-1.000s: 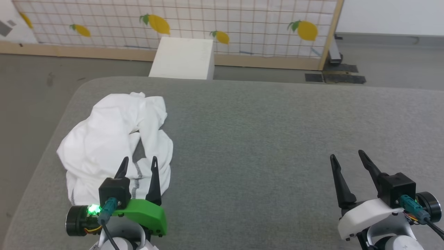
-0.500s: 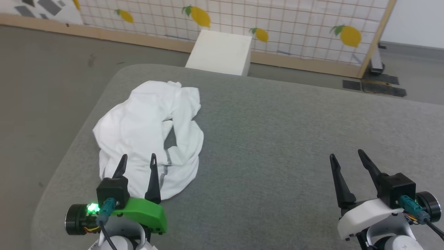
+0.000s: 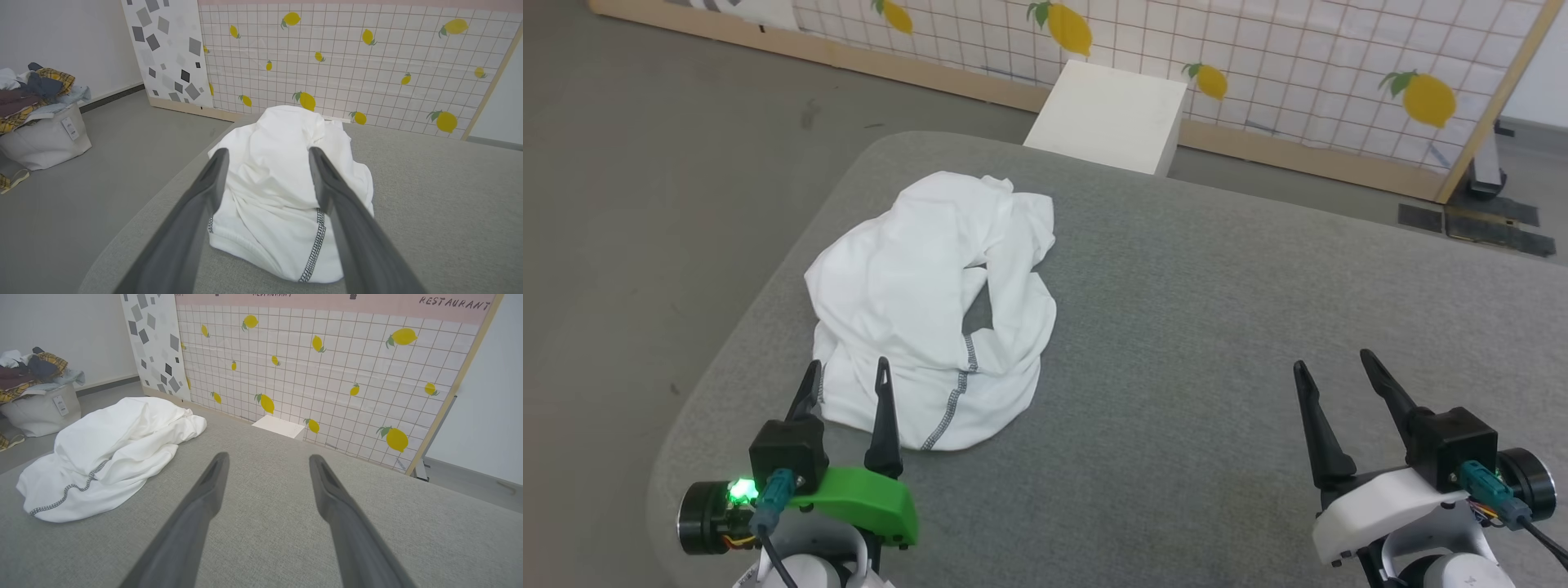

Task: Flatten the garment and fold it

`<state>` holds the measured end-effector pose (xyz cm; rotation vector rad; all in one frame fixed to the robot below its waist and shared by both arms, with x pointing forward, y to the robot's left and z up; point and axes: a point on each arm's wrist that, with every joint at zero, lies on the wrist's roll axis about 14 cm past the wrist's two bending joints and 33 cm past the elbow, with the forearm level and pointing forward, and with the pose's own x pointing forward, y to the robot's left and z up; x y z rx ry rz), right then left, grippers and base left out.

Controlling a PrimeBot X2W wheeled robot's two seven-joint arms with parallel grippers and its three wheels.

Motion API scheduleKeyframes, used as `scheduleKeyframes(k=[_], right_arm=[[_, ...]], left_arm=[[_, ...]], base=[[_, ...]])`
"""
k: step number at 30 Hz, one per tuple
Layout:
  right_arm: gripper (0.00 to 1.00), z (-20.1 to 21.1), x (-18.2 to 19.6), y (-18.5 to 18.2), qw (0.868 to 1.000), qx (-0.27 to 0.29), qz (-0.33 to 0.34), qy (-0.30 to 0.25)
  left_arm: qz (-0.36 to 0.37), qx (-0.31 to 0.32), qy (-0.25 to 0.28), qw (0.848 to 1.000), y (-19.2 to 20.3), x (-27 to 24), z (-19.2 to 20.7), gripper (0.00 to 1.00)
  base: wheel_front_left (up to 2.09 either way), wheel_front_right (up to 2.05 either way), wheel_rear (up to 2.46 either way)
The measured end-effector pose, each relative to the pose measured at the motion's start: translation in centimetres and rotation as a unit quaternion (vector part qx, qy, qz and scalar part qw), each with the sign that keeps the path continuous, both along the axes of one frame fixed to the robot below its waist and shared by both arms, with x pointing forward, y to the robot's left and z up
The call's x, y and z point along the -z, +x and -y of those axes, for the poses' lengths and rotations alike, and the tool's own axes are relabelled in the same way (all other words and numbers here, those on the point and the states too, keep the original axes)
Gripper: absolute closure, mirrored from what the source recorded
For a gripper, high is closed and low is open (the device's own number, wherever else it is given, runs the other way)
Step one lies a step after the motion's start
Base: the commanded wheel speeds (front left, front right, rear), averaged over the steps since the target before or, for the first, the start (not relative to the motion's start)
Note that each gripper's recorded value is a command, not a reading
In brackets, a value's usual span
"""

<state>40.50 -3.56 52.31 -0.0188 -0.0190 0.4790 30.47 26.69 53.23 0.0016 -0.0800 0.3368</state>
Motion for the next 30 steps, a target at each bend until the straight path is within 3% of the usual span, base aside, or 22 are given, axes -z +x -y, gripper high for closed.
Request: scheduleKeyframes(k=[30], right_arm=[[0.0,-5.7,0.0,-0.1,0.997,-0.08,0.005,0.009]], left_arm=[[0.008,-0.091,0.005,0.996,-4.4,0.3,-4.3,0.0]], base=[[0.0,0.0,0.0]])
